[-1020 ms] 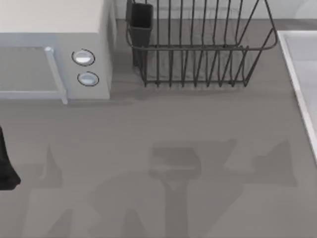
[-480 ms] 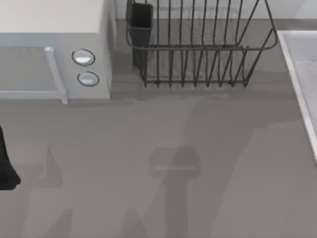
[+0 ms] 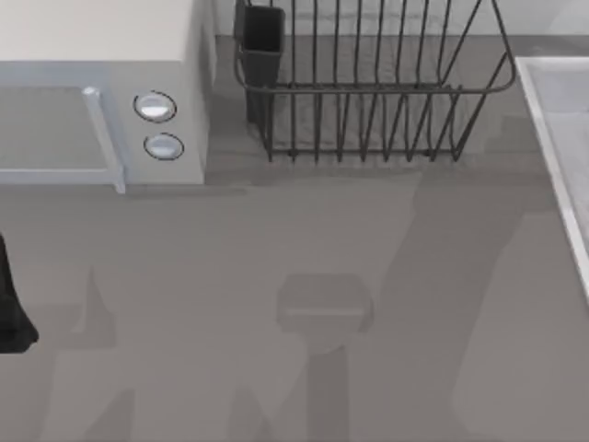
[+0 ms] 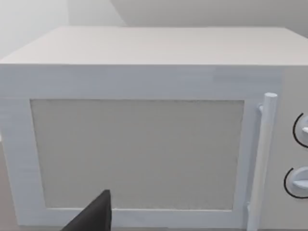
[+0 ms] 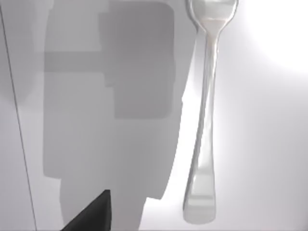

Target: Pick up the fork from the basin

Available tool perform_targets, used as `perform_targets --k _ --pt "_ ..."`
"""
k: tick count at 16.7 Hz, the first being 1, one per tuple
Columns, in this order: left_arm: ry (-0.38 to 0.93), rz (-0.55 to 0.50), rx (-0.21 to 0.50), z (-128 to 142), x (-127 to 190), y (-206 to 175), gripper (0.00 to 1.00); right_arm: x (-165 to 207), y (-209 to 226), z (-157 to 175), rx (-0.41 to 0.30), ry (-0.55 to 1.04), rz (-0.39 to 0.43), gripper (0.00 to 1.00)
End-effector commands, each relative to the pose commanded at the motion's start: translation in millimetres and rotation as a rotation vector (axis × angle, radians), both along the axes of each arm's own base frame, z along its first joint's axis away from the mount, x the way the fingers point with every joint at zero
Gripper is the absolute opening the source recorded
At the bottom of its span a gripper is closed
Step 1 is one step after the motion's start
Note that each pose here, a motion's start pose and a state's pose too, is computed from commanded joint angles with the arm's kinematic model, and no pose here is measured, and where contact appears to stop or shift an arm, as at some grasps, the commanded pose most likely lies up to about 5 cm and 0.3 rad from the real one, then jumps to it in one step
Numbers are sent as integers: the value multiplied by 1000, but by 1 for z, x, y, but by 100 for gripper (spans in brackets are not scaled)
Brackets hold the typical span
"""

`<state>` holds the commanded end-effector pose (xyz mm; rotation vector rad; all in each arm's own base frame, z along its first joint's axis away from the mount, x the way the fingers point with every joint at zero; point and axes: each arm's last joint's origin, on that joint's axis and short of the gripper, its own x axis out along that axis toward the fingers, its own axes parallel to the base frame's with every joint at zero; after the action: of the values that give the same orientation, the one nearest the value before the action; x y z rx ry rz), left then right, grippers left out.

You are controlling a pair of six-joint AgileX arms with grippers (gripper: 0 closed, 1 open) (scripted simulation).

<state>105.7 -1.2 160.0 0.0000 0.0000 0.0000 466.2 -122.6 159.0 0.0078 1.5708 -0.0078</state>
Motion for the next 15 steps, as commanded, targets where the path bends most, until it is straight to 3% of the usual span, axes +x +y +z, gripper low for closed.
perform_targets --k 5,12,15 --pt "0 0 0 0 0 0 100 2 2 -16 1 6 4 100" --pt "0 0 0 0 0 0 100 5 -1 -120 -4 -15 1 100" --pt "0 0 0 0 0 0 100 0 0 -147 0 -1 0 100"
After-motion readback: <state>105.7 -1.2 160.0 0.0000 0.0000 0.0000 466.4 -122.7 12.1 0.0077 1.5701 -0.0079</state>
